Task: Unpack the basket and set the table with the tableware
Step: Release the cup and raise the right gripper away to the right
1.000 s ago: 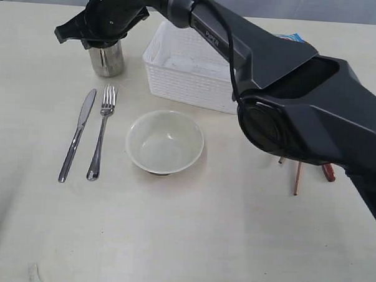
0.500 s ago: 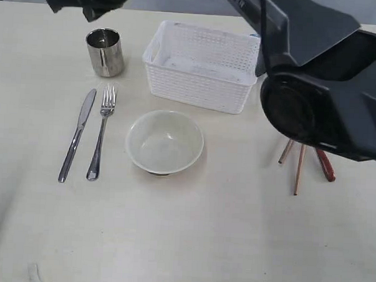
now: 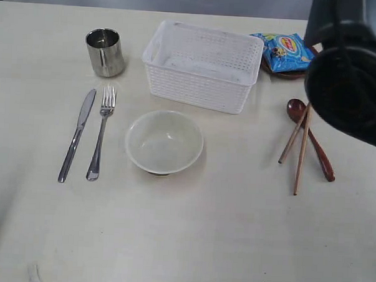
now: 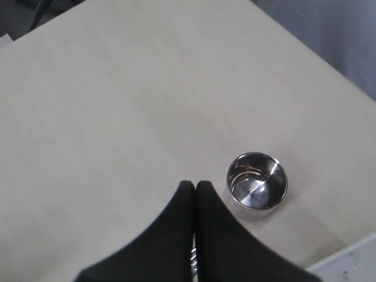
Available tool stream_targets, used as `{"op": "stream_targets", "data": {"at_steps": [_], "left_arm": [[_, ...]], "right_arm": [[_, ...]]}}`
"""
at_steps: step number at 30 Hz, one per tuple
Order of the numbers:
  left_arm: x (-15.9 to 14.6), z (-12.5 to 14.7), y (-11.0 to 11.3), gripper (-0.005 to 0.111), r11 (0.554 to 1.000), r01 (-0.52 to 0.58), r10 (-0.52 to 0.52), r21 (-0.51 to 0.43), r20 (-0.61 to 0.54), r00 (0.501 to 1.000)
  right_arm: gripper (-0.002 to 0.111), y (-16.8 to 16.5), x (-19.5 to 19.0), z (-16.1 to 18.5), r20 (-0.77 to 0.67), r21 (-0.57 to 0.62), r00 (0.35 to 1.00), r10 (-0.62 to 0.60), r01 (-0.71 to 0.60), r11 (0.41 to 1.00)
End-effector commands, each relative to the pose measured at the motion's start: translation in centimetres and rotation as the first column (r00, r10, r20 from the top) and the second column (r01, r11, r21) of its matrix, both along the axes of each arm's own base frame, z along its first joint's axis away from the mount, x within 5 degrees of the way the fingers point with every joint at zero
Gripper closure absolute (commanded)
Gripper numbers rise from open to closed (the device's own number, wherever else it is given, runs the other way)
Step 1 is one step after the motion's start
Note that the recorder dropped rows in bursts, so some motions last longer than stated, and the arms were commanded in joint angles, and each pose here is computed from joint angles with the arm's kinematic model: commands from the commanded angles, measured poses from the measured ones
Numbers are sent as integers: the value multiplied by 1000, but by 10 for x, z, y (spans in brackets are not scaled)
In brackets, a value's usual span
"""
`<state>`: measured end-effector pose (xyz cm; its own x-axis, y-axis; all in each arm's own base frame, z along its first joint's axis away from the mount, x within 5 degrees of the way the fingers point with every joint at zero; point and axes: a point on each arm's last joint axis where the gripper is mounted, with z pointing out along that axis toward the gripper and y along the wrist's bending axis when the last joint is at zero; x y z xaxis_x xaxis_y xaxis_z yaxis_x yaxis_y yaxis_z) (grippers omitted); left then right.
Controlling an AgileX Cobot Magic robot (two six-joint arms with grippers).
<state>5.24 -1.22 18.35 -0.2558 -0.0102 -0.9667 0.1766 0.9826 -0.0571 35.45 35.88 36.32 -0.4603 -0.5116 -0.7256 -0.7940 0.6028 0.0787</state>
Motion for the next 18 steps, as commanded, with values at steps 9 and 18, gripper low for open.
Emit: {"op": "stream_targets", "data": {"at_steps": [9, 18], "left_arm": [[0, -1, 0, 107, 1000, 7, -7, -2, 1, 1000], [0, -1, 0, 107, 1000, 7, -7, -2, 1, 1000]], "right_arm": [[109, -49, -49, 103, 91, 144, 995, -45, 32, 989], [109, -96, -77, 104, 118, -6, 983, -142, 143, 990]]}}
